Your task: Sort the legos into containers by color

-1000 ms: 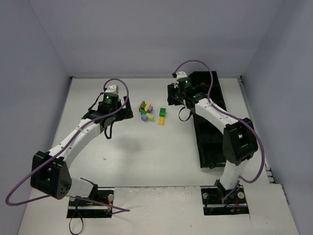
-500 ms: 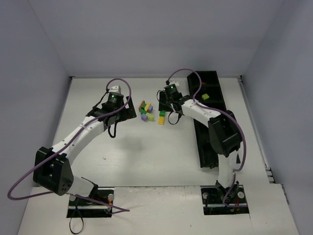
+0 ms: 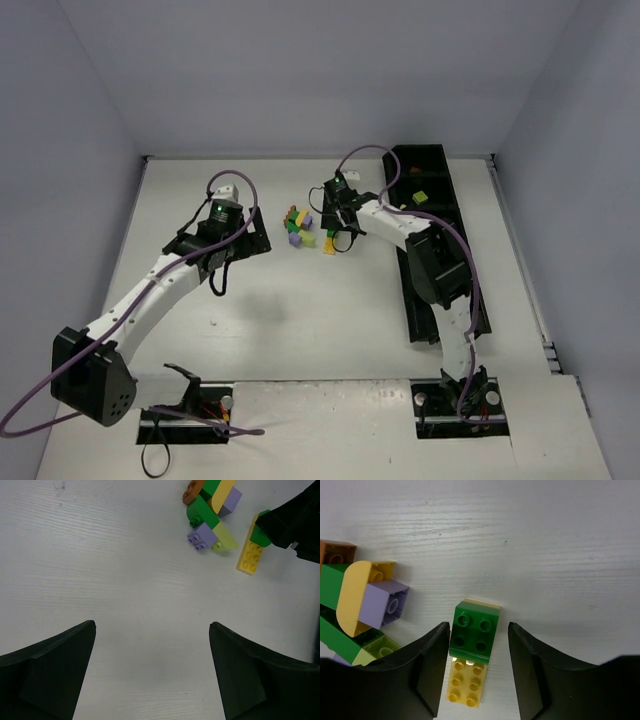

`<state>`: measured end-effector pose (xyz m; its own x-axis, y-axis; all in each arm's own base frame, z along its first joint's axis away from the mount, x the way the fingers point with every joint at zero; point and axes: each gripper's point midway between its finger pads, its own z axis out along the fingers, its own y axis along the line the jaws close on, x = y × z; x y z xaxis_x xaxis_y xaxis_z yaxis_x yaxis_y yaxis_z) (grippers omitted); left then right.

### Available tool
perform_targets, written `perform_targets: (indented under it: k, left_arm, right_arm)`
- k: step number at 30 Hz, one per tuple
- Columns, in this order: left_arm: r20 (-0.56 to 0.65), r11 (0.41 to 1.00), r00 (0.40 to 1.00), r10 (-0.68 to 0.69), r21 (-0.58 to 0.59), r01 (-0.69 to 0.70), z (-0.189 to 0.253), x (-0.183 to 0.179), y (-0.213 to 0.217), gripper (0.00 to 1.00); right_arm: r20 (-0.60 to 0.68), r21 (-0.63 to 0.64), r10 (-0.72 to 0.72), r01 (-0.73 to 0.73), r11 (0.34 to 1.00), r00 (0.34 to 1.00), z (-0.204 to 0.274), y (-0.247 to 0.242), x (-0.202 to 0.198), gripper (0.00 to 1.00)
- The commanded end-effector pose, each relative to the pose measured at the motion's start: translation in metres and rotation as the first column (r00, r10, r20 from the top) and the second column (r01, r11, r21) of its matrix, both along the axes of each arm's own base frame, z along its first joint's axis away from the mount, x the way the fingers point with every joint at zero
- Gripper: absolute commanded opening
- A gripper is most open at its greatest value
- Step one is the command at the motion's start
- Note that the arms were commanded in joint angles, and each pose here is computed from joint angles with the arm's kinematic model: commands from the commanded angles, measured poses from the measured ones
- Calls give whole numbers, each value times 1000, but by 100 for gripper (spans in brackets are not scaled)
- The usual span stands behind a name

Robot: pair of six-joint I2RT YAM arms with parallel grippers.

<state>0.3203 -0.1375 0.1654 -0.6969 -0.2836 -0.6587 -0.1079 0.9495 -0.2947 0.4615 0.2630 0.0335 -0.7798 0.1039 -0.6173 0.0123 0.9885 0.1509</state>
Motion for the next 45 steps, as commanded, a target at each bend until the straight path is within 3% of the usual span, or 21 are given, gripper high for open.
perform_targets:
  k: [1,4,8,11,16,17,21,29,34,39,45]
  left_arm:
    - [58,1000,998,5,-4,-4,18,1,3,88]
    - [57,1000,998,0,-5,0,17,-1,3,88]
    - [63,1000,998,-22,-18,23,19,-3,0,88]
    - [84,998,995,-59,-21,61,23,-4,-3,88]
    - [162,974,965,-206,-63,219,38,-7,-25,88]
    - [201,963,948,-246,-63,263,46,-6,-30,88]
    - [276,912,895,-350,-119,393,63,-13,-52,88]
    - [428,865,838,-339,-208,456,104,-8,-74,88]
    - [501,840,828,-251,-312,443,131,3,-85,82]
    - [569,821,788,-235,-319,474,155,5,-104,75]
    - [539,827,804,-252,-311,468,140,11,-127,75]
  right_arm:
    - [47,6,-45,45,999,998,17,-2,13,45]
    - [43,10,-37,37,999,998,17,0,13,43]
    - [48,5,-31,31,1000,998,20,-1,13,13]
    - [69,11,-6,5,1000,998,33,0,12,0]
    - [183,78,122,-138,987,976,91,9,3,0]
    - [247,127,152,-187,974,957,122,16,1,0]
    - [350,199,269,-352,915,897,170,31,-24,0]
    - [507,346,286,-497,796,813,256,45,-68,0]
    - [528,399,240,-488,776,815,271,48,-81,0]
    - [527,435,207,-471,768,824,274,48,-84,0]
    - [543,460,178,-468,754,821,283,49,-83,0]
